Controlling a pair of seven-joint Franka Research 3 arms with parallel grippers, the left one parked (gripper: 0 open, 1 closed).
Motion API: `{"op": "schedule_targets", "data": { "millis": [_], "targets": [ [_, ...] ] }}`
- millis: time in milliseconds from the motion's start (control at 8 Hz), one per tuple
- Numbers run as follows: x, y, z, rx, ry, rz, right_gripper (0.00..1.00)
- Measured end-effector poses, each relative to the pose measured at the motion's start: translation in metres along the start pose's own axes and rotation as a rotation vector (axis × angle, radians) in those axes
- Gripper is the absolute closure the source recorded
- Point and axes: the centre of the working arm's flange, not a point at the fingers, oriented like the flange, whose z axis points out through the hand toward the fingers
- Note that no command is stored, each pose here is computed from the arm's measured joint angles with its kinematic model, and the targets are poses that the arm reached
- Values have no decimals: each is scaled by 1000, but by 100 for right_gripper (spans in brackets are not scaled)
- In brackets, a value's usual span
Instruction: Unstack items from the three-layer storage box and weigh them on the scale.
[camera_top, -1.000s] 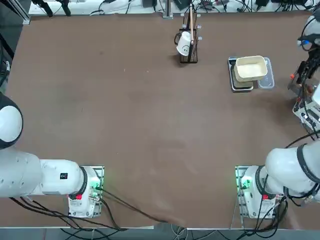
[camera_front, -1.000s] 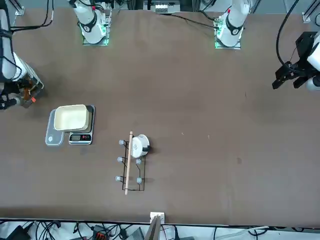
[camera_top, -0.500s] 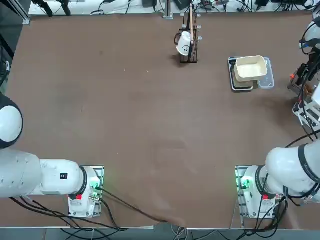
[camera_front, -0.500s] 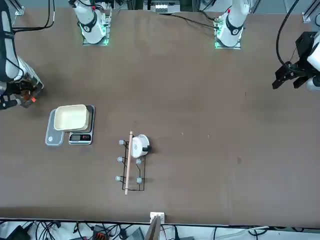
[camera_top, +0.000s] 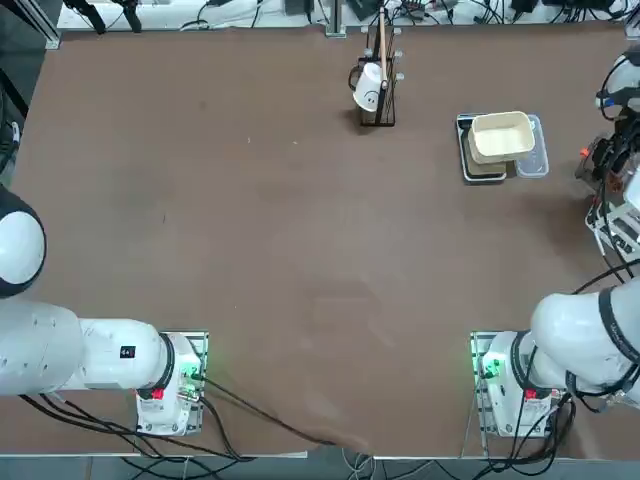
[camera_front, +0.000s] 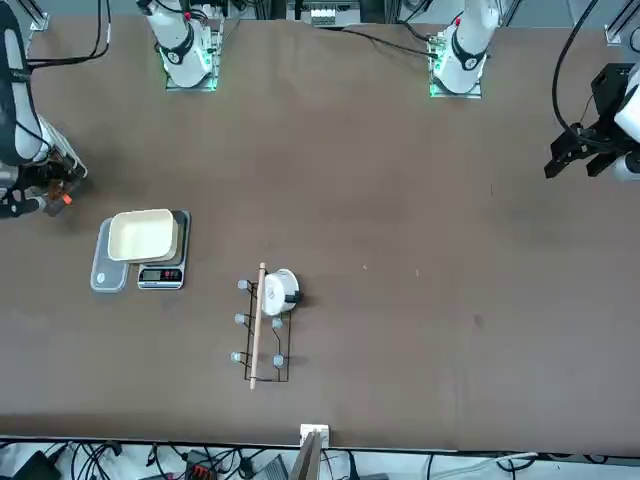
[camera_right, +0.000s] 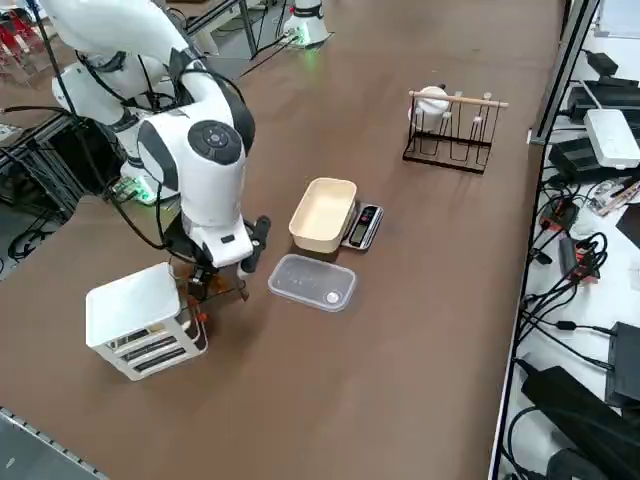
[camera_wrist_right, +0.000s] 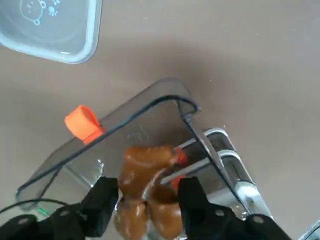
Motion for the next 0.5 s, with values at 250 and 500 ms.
{"op": "schedule_targets", "data": {
  "millis": [250,500],
  "targets": [
    [-1,1,-3,-4,5,7,46],
    [-1,1,-8,-8,11,8,56]
  ]
}}
